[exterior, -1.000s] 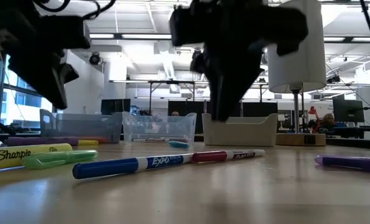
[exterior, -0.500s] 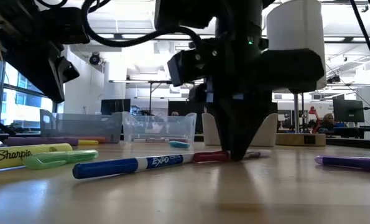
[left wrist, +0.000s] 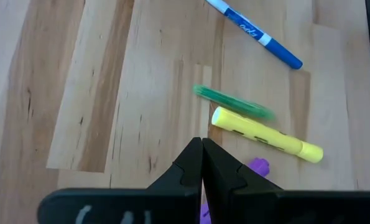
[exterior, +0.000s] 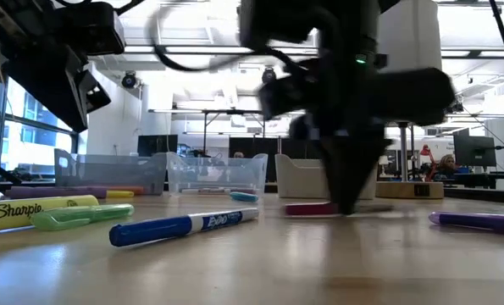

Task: Pick & Place Markers
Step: Put the violet marker pen into the transparent bin

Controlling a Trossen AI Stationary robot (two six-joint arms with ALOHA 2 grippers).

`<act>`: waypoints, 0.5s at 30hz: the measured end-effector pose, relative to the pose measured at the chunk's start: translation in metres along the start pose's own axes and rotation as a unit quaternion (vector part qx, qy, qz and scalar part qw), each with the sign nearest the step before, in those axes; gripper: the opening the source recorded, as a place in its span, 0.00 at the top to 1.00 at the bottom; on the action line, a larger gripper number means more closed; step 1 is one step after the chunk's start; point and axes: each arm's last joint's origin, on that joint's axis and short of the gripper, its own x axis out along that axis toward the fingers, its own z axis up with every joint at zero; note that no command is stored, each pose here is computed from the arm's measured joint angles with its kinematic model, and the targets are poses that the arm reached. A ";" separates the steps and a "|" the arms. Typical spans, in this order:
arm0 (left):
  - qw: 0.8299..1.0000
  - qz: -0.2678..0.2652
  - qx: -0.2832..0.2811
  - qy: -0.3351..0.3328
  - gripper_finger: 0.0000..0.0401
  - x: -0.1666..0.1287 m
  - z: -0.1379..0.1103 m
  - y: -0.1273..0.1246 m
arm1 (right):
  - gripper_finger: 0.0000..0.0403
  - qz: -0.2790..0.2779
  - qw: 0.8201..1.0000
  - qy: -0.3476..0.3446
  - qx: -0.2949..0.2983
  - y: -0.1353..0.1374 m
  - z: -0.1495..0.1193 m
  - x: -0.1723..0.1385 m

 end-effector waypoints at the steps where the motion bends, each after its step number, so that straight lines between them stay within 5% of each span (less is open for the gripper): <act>1: 1.000 0.000 0.000 0.000 1.00 0.000 0.000 0.000 | 0.95 -0.008 1.000 0.004 0.003 -0.004 -0.004 -0.004; 15: 0.993 0.037 -0.022 -0.107 1.00 -0.001 0.015 -0.003 | 0.95 -0.128 0.972 -0.173 0.095 -0.100 -0.074 -0.106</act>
